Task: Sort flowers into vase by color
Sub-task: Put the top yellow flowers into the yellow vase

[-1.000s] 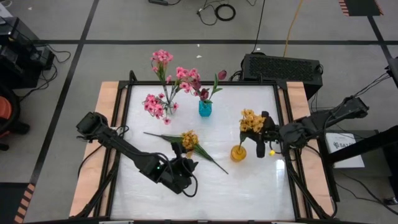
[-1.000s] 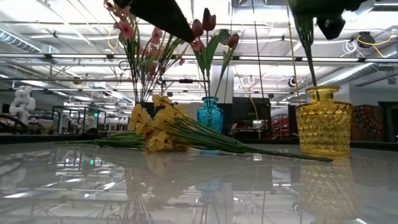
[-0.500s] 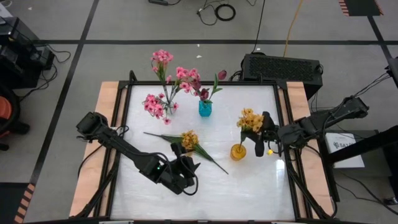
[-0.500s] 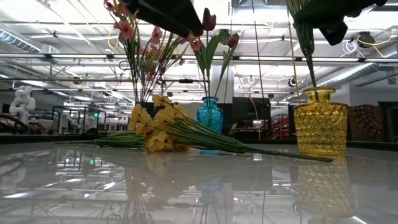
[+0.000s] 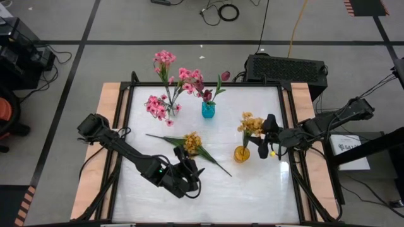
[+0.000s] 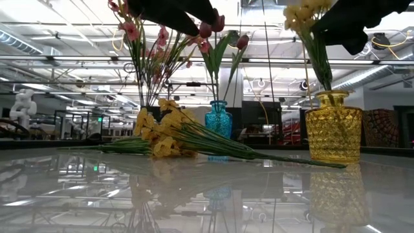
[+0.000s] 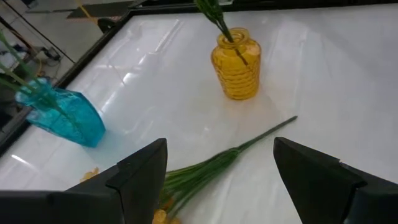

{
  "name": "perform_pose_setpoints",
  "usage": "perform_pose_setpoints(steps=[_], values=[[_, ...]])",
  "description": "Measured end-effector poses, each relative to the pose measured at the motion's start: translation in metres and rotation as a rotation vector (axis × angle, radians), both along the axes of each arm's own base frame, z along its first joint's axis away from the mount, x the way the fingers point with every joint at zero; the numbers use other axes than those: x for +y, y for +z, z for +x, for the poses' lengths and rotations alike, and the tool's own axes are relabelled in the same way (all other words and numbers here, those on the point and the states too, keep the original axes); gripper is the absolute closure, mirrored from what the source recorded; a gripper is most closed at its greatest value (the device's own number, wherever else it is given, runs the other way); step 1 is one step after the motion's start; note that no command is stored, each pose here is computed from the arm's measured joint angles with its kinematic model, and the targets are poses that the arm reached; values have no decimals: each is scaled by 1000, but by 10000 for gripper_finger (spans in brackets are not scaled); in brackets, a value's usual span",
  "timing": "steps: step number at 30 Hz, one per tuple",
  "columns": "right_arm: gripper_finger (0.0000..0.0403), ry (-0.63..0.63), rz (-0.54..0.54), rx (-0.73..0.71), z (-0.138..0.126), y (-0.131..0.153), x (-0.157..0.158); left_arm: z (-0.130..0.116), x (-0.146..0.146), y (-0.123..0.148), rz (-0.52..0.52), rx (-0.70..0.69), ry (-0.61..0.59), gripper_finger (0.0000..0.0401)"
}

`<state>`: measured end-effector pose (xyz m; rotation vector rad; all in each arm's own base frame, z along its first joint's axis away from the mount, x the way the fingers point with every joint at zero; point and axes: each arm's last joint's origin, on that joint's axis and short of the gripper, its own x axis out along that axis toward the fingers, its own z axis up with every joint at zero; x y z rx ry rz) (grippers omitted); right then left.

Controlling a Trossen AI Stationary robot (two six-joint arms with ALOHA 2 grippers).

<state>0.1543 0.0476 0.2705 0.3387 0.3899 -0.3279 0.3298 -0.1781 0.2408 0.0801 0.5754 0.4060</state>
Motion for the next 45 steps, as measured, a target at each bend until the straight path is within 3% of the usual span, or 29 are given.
perform_pose_setpoints(steps=[7, 13, 19, 27, 34, 38, 41, 45], values=[[139, 28, 27, 106, -7, -2, -2, 0, -3, -4, -15, 21, -22, 105], [105, -1, 53, 119, -18, 8, -6, 5, -7, -24, 5, 78, -34, 105], [101, 4, 60, 114, -26, 17, -9, 9, -10, -43, 24, 133, -43, 105], [101, 33, 89, 53, -41, 25, -13, 15, -1, -44, -50, 159, -49, 105], [101, 82, 136, 44, -55, 26, -12, 16, 13, -48, -31, 221, -11, 105], [101, 84, 118, 11, -56, 29, -12, 20, 22, -50, -95, 258, -7, 105], [101, 75, 87, -24, -58, 32, -13, 24, 26, -49, -158, 262, -43, 105], [101, 84, 64, -44, -61, 39, -14, 30, 29, -47, -123, 261, -118, 105]])
